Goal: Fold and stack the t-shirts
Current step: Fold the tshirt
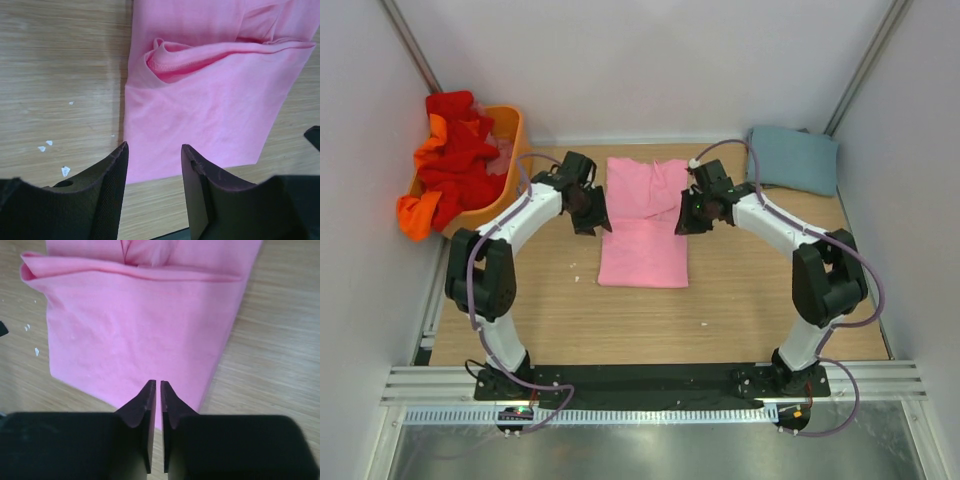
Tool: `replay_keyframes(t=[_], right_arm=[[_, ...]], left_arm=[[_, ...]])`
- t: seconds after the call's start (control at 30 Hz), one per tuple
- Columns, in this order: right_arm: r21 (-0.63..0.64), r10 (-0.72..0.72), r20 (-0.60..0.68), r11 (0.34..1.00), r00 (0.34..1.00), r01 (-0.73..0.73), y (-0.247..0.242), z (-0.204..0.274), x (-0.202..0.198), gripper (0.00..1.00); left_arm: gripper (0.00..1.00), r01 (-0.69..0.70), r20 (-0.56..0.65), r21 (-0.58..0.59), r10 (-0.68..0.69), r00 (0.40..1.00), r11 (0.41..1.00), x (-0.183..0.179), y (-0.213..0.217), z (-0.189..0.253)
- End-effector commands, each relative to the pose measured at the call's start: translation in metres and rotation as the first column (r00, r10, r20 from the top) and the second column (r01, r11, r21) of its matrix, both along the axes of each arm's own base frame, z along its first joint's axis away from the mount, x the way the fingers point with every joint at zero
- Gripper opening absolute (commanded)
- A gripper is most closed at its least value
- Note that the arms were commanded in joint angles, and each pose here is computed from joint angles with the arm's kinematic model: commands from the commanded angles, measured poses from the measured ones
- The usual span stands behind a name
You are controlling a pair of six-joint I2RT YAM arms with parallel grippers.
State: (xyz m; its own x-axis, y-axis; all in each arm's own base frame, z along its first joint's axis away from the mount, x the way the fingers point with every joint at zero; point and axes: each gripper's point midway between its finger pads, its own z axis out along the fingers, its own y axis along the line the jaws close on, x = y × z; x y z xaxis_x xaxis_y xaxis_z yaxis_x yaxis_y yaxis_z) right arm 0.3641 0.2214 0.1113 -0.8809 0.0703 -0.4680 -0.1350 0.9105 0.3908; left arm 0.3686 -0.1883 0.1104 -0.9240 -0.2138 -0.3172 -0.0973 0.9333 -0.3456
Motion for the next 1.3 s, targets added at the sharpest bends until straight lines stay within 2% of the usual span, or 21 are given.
replay_keyframes(t=[0.0,0.27,0.6,0.77,0.9,0.93,1.0,1.03,1.13,1.17,1.23,1.27], right_arm=[[0.141,0.058,0.026,0.988,0.998,-0.062,0.030,0.007,0.006,0.12],[0.139,0.076,-0.044,0.988,0.996,-0.070,0.035,-0.022,-0.008,0.09],[0.115,0.095,-0.102,0.990,0.990,-0.083,0.008,-0.042,-0.098,0.09],[0.085,0.078,-0.082,0.994,0.994,-0.071,-0.013,-0.033,-0.124,0.09],[0.038,0.048,-0.033,0.998,0.998,-0.047,-0.029,-0.019,-0.129,0.11],[0.039,0.042,-0.010,0.998,0.999,-0.041,-0.030,-0.013,-0.128,0.13],[0.043,0.023,0.002,0.999,1.000,-0.023,-0.031,-0.009,-0.126,0.40],[0.051,0.018,0.005,0.999,1.000,-0.018,-0.031,-0.008,-0.126,0.58],[0.101,0.019,0.000,0.995,1.000,-0.019,-0.024,-0.009,-0.127,0.65],[0.105,0.019,-0.016,0.994,1.000,-0.017,-0.022,-0.015,-0.128,0.66],[0.112,0.005,-0.037,0.994,0.999,-0.001,-0.021,-0.025,-0.129,0.66],[0.100,-0.001,-0.065,0.995,0.998,0.007,-0.023,-0.035,-0.132,0.66]], left_arm=[[0.47,0.046,0.075,-0.136,-0.036,0.997,0.990,0.019,-0.026,0.005],[0.45,0.044,0.037,-0.064,-0.042,0.998,0.997,0.043,-0.028,-0.032],[0.43,-0.017,0.052,0.018,0.016,0.999,1.000,0.090,-0.016,-0.046],[0.42,-0.062,0.029,0.178,0.058,0.998,0.982,0.098,0.015,-0.062],[0.39,-0.115,0.035,0.286,0.109,0.993,0.951,0.092,0.039,-0.049],[0.39,-0.123,0.056,0.286,0.111,0.992,0.950,0.091,0.040,-0.040],[0.41,-0.141,0.103,0.279,0.117,0.988,0.950,0.081,0.045,-0.015],[0.42,-0.143,0.116,0.275,0.115,0.987,0.951,0.076,0.047,-0.007],[0.45,-0.150,0.157,0.248,0.113,0.981,0.957,0.047,0.055,0.022],[0.46,-0.141,0.131,0.253,0.110,0.985,0.957,0.029,0.060,0.014],[0.46,-0.144,0.181,0.168,0.113,0.977,0.975,0.011,0.056,0.036],[0.46,-0.134,0.135,0.160,0.113,0.984,0.978,-0.010,0.058,0.018]])
